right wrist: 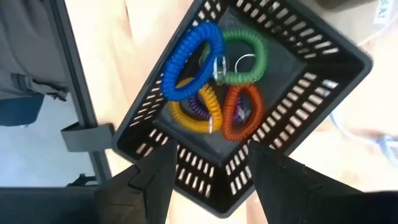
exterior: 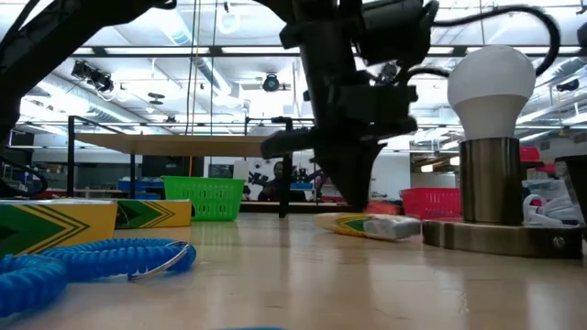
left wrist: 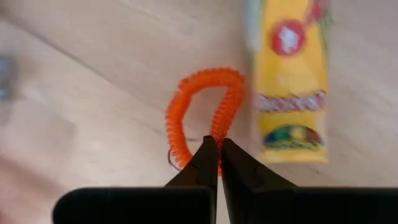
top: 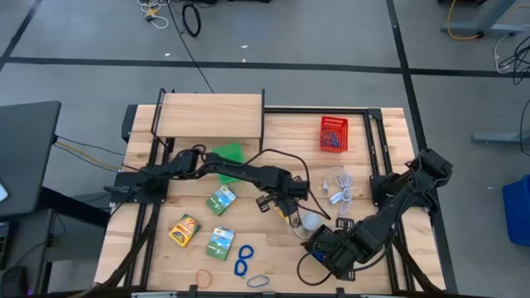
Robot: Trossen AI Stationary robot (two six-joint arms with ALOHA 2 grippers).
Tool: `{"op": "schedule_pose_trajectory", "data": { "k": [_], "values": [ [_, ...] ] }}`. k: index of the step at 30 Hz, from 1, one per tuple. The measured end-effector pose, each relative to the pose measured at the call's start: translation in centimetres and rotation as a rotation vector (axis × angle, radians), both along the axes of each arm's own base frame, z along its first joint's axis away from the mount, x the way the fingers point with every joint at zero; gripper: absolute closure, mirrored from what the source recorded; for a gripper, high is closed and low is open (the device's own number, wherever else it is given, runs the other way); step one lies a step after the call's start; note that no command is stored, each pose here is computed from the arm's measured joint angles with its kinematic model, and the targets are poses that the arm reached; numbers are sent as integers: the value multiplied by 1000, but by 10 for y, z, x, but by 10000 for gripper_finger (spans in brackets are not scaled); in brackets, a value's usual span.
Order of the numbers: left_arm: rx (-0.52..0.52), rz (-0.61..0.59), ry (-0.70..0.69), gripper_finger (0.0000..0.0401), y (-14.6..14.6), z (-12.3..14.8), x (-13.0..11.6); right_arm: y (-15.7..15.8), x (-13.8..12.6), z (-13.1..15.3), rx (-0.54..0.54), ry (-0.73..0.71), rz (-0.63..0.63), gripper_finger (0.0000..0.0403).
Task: Pick & Place Office Desk Supplies
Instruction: Put the orange spring keychain into the black basket
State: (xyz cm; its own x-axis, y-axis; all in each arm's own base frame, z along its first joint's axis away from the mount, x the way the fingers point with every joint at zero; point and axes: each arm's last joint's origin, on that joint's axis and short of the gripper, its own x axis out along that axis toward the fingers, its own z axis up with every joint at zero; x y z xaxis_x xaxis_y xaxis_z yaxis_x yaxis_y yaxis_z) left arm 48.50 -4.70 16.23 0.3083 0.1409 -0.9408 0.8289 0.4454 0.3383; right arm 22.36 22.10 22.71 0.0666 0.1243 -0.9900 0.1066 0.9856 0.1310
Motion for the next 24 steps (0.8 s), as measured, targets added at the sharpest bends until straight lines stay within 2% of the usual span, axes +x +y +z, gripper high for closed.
{"op": "schedule_pose_trajectory", "data": {
  "k": [8, 17, 20, 24],
  "values": [
    [32, 108, -45, 395, 25, 13, 1, 0, 1, 0, -18, -19, 12, 195],
    [17, 117, -121, 395, 28, 54, -9, -3, 2, 0, -111, -100, 18, 195],
    [-54, 124, -152, 395, 28, 75, -15, -2, 2, 0, -147, -143, 40, 195],
    [-199, 113, -188, 395, 23, 104, -28, 4, -1, 1, -176, -203, 88, 195]
  ]
}}
